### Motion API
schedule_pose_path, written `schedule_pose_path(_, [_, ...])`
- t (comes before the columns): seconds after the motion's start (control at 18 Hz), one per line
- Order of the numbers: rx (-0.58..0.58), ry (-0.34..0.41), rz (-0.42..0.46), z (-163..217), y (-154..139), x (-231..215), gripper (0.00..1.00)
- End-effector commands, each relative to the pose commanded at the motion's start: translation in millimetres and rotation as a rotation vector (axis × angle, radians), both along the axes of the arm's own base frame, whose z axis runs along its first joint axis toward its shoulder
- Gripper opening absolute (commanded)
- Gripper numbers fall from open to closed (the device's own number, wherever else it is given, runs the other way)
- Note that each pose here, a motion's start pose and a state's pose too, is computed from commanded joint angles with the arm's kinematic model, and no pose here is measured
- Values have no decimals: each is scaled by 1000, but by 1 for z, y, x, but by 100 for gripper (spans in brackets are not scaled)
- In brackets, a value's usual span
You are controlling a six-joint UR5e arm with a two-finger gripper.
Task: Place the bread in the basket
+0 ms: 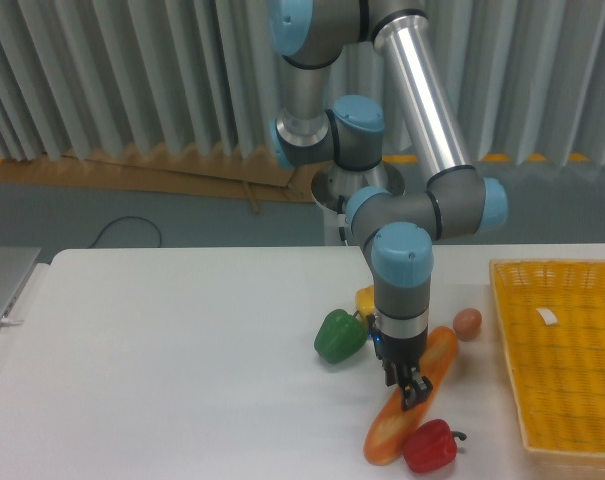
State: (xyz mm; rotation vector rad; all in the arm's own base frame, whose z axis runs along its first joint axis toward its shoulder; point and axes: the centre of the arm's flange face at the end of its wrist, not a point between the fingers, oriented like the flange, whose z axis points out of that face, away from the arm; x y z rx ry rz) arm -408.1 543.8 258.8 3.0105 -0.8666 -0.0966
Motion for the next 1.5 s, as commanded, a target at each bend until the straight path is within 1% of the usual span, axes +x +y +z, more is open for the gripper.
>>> schedule_pose_path(0.17, [11, 16, -4, 12, -4, -7, 100])
schedule_pose_path(0.33, [31, 33, 21, 27, -14, -26, 100])
schedule_pose_path(0.39, [29, 33, 26, 26, -20, -33, 100])
schedule_pose_path(0.5, [19, 29, 3, 21, -23, -38, 100])
schedule_pose_path(0.61, [11, 24, 6, 14, -25, -42, 100])
schedule_pose_path(0.94, [-2, 17, 8, 5, -22, -38, 100])
schedule_pose_path(1.17, [5, 22, 7, 11, -15, -28, 100])
schedule_pose_path(1.28, [5, 23, 13, 13, -15, -25, 100])
schedule_pose_path(1.39, [-5, 9, 4, 6, -16, -15, 100])
schedule_pose_path(1.5, [-2, 12, 4, 7, -17, -16, 100])
